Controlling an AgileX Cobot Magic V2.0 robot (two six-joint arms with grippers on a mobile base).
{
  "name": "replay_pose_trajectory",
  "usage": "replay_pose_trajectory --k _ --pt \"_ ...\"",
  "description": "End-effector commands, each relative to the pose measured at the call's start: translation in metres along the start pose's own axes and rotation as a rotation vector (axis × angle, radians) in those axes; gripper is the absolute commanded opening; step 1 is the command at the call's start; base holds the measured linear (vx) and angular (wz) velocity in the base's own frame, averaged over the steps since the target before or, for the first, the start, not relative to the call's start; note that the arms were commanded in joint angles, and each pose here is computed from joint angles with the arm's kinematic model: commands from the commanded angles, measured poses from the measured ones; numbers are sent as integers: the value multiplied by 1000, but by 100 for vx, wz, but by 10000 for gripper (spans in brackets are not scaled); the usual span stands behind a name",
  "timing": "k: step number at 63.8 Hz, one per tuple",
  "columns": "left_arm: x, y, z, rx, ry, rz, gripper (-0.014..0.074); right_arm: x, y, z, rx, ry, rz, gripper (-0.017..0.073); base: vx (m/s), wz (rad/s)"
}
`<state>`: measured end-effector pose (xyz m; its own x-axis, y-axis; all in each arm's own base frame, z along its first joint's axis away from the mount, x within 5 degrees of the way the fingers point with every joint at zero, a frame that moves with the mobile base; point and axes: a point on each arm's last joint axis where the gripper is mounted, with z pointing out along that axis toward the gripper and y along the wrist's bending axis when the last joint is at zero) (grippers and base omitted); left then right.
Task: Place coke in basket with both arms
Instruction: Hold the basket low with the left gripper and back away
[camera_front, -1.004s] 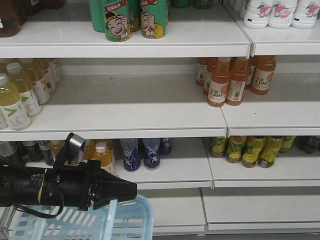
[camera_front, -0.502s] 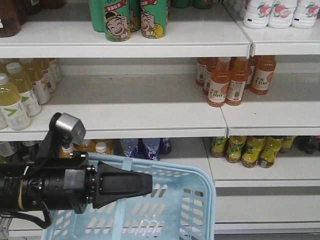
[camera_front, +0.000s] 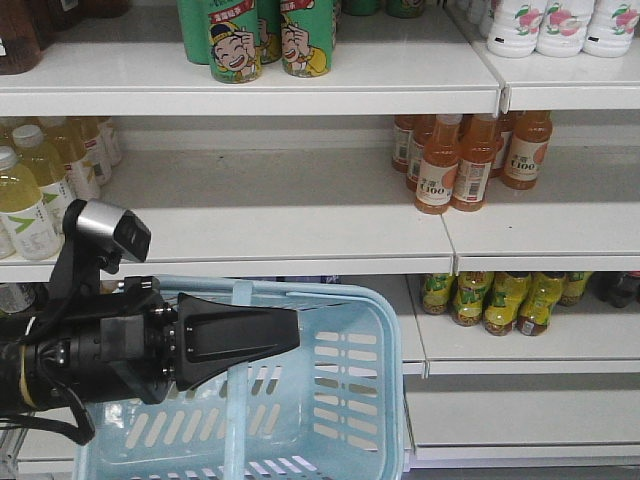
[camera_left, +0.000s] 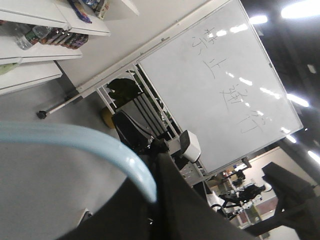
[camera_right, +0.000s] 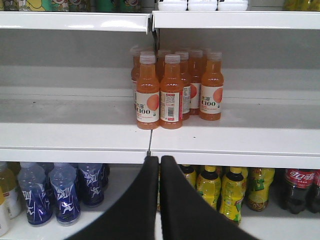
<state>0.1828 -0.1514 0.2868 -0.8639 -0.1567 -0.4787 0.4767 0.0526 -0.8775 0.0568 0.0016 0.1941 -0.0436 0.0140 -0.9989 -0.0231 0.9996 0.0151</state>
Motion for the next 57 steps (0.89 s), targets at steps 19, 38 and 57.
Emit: replay_pose_trajectory --k 19,38,57 --pt "-4 -36 1 279 -24 -148 -8 -3 -1 -1 9 -80 -7 -4 0 0" --pt "7 -35 6 255 65 -127 -8 -3 -1 -1 9 -80 -7 -4 0 0" --pt "12 -33 6 223 126 -103 -8 -3 -1 -1 9 -80 -7 -4 0 0"
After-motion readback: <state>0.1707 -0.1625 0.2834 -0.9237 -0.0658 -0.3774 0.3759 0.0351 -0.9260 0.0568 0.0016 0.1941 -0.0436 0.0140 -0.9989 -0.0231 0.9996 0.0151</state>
